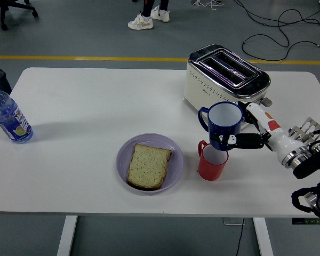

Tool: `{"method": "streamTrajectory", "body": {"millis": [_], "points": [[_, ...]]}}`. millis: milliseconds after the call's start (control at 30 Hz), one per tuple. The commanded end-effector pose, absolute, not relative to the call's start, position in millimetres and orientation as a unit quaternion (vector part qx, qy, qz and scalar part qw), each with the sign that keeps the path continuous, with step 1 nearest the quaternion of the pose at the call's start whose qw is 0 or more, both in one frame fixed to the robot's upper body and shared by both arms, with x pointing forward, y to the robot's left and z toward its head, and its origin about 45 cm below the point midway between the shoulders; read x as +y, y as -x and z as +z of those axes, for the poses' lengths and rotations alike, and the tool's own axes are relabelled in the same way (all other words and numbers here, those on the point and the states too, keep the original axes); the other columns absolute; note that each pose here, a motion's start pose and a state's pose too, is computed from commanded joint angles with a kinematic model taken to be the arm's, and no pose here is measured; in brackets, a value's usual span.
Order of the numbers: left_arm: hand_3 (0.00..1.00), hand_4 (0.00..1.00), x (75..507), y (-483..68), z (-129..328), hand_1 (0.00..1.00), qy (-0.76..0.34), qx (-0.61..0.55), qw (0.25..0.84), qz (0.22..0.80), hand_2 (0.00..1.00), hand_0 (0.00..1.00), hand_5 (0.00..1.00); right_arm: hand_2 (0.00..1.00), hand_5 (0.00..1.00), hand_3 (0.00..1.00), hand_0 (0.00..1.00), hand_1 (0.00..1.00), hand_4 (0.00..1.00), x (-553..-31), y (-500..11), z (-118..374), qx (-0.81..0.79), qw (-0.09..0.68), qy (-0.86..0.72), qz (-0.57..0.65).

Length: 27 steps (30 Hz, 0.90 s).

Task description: Pick up the cup,pour liquid into bread,place the cup on the desk

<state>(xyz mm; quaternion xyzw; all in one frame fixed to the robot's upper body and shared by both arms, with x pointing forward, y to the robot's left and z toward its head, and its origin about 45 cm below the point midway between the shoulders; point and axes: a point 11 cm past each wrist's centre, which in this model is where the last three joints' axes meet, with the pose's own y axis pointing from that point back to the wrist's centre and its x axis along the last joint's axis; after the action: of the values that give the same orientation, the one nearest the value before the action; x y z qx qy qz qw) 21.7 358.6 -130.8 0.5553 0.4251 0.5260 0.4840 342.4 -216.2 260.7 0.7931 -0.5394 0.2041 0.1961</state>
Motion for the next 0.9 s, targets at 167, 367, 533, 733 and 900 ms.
{"method": "streamTrajectory", "body": {"millis": [167,367,533,733,900], "points": [[0.675,0.443,358,-20,-131,0.722,-0.553,0.428,0.483,0.527,0.748,0.681,0.942,0.38,0.101,0.457,0.239,0.143,0.643,-202,-365,263,-0.547,0.254,-0.755,0.257],[0.675,0.443,358,-18,-131,0.721,-0.551,0.43,0.481,0.529,0.748,0.68,0.941,0.387,0.104,0.46,0.243,0.154,0.623,-175,-382,274,-0.544,0.264,-0.739,0.296],[0.676,0.441,357,-18,-131,0.721,-0.551,0.431,0.48,0.529,0.749,0.68,0.943,0.388,0.112,0.46,0.241,0.157,0.615,-148,-385,279,-0.521,0.264,-0.741,0.332],[0.678,0.44,357,-13,-132,0.722,-0.556,0.432,0.48,0.524,0.749,0.679,0.942,0.388,0.111,0.461,0.24,0.154,0.615,-118,-381,267,-0.471,0.277,-0.75,0.372],[0.678,0.441,359,-10,-132,0.722,-0.561,0.431,0.478,0.521,0.75,0.679,0.948,0.39,0.114,0.464,0.242,0.167,0.601,-103,-377,269,-0.45,0.261,-0.742,0.422]]}}
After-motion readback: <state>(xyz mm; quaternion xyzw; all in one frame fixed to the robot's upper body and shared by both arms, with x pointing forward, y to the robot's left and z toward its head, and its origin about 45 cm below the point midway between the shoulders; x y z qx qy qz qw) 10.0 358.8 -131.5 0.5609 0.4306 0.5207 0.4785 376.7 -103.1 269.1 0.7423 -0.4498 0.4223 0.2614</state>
